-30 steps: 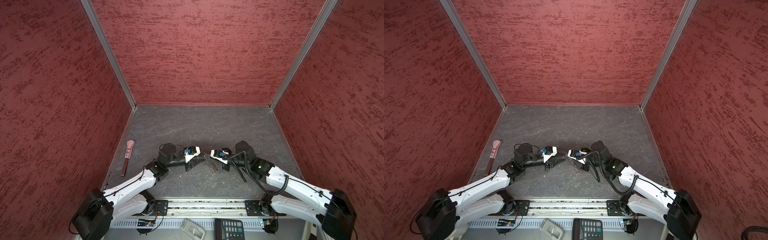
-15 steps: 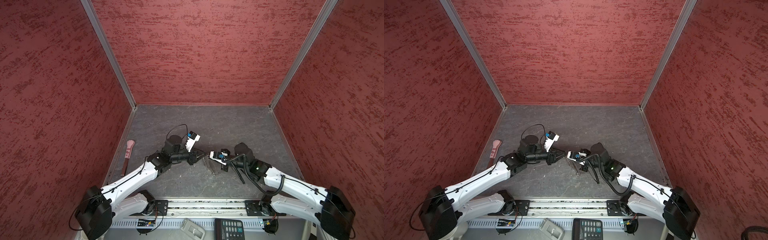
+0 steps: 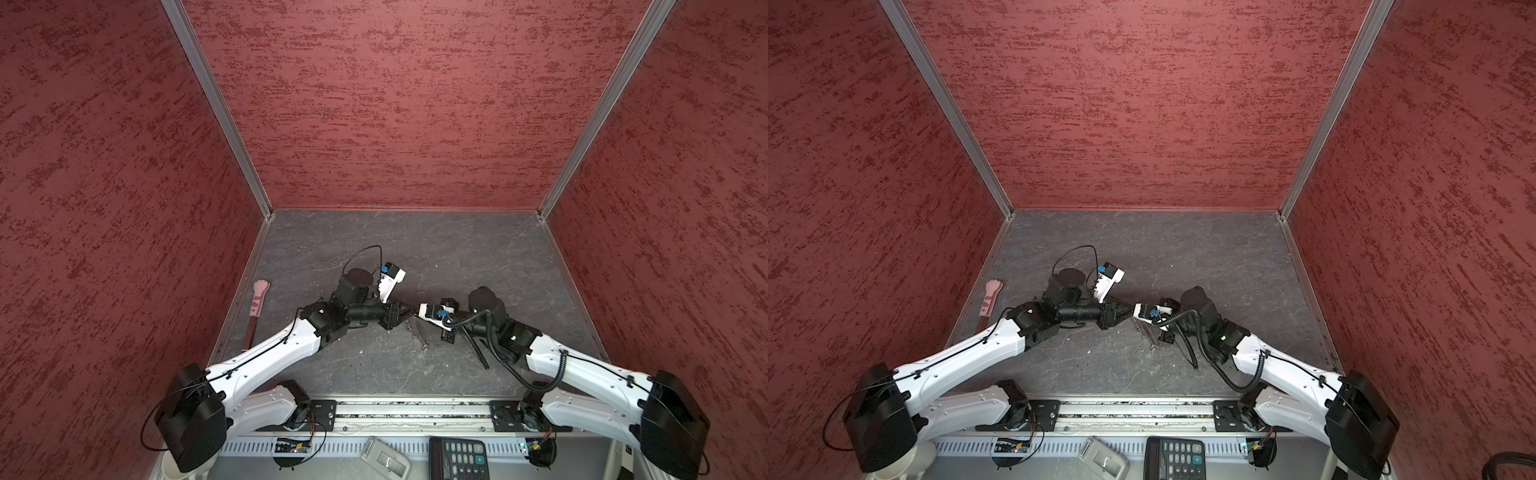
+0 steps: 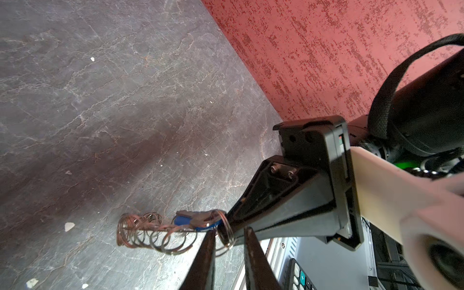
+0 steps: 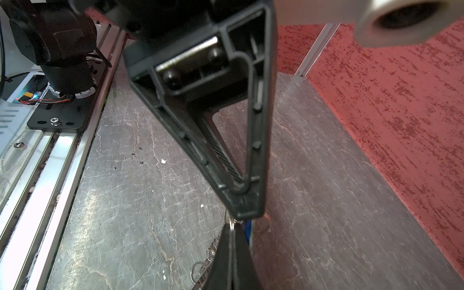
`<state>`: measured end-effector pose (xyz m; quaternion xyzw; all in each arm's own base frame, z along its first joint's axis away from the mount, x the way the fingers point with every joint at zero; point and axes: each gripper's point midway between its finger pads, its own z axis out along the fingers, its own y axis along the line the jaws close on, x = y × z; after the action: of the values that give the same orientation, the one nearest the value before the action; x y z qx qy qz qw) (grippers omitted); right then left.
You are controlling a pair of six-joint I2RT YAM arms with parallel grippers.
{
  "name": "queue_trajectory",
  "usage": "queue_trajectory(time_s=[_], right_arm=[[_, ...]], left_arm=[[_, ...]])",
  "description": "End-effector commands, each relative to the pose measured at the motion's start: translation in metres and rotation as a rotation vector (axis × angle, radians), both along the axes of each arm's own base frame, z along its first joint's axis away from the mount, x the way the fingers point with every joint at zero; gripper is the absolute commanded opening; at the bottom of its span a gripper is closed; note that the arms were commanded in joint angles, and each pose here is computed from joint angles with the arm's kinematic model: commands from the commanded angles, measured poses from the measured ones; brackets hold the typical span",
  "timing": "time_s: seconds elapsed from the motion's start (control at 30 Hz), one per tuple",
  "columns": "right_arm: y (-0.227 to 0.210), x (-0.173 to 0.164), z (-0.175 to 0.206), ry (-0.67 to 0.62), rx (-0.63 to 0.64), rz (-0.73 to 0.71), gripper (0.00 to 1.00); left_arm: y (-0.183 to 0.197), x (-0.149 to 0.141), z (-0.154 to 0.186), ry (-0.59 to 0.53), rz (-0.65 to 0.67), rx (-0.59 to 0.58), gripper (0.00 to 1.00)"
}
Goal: Attach keys to a key ring
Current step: Insert the key into the keyring.
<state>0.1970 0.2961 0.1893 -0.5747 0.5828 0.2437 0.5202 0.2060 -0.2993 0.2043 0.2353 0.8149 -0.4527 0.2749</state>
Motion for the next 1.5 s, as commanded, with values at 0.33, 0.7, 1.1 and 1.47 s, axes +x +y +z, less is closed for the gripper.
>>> queue_trajectory(time_s=[0.33, 0.7, 1.1, 1.47], right_arm=[[0.0, 0.004, 0.013, -0.081, 0.023, -0.023, 0.0], [-0.007, 0.001, 0.025, -0.108, 0.082, -0.047, 0.0], [-0.009, -0.004, 0.057, -0.126, 0.312, -0.057, 0.0], [-0.01, -0.011, 0.056, -0.051, 0.392, -0.01, 0.0]], left_arm=[[-0.001, 0.005, -0.002, -0.019, 0.017, 0.062, 0.1], [0.011, 0.019, -0.001, -0.039, 0.085, 0.063, 0.01], [0.015, 0.02, -0.003, -0.029, 0.089, 0.04, 0.12], [0.019, 0.004, 0.029, -0.178, 0.021, -0.131, 0.32]])
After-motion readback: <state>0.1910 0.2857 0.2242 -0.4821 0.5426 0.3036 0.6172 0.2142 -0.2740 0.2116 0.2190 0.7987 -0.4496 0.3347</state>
